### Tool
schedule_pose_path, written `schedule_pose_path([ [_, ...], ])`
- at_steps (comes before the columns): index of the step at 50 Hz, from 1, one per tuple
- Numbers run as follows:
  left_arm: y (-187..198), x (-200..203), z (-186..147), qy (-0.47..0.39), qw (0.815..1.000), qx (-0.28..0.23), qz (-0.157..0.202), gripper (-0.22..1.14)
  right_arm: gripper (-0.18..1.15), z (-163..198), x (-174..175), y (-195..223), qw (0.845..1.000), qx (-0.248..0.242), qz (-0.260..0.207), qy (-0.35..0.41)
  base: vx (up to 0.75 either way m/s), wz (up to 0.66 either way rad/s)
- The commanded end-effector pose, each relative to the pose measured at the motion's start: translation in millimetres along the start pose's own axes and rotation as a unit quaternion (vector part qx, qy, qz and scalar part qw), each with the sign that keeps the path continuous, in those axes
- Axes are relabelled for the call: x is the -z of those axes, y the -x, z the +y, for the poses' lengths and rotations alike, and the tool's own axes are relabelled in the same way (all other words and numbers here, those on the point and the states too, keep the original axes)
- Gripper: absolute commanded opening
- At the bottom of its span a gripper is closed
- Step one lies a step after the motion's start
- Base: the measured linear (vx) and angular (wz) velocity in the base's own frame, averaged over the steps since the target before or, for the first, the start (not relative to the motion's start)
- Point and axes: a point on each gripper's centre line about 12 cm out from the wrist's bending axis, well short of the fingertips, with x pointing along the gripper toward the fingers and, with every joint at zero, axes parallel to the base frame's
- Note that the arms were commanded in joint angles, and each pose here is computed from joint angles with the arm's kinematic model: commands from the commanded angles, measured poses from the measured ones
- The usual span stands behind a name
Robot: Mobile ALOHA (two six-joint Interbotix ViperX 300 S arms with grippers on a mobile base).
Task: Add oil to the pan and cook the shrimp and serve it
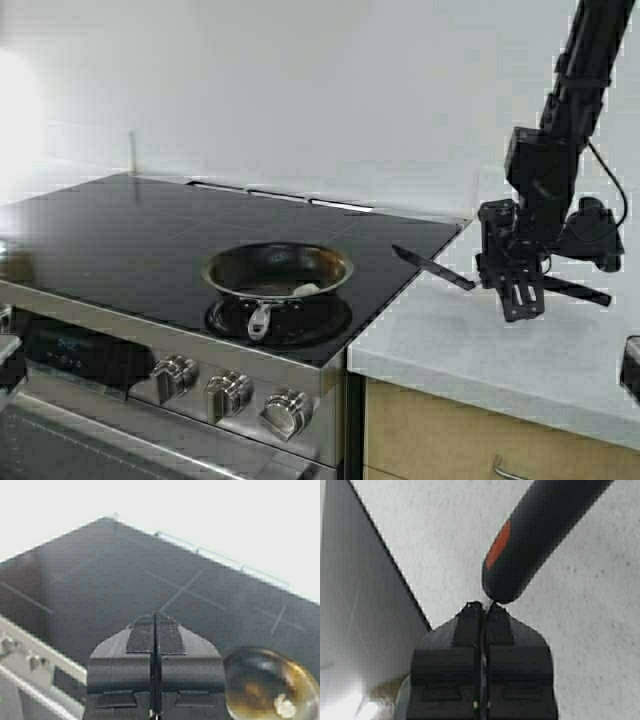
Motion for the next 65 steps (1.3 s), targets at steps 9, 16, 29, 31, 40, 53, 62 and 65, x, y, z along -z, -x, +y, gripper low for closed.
schedule_pose_path([
  [9,-1,-4,-1,0.001,1.000,0.000,-0.003,0.03,0.12,20,12,27,0.998,-0.052,0.008,0.022,0.00,0.00],
  [16,-1,-4,-1,0.001,1.000,0.000,-0.004,0.03,0.12,8,17,30,0.998,-0.044,0.017,0.032,0.00,0.00],
  [29,-1,-2,0,0.000,1.000,0.000,-0.001,0.03,0.09,1,28,40,0.996,-0.061,0.031,0.056,0.00,0.00],
  [31,-1,-2,0,0.001,1.000,0.000,0.000,0.03,0.08,1,37,45,0.995,-0.071,0.037,0.064,0.00,0.00],
  [40,-1,-4,0,0.001,1.000,0.000,-0.002,0.03,0.08,-6,85,65,0.987,-0.090,0.085,0.105,0.00,0.00],
  [53,-1,-3,-4,0.000,1.000,0.008,0.000,0.03,0.08,5,117,85,0.964,-0.121,0.112,0.210,0.00,0.00],
  [62,0,-2,-9,-0.005,1.000,0.024,0.003,0.03,0.08,43,119,110,0.927,-0.152,0.103,0.326,0.00,0.00],
  [65,0,-2,-9,-0.004,1.000,0.024,0.004,0.03,0.08,57,118,118,0.918,-0.159,0.095,0.350,0.00,0.00],
])
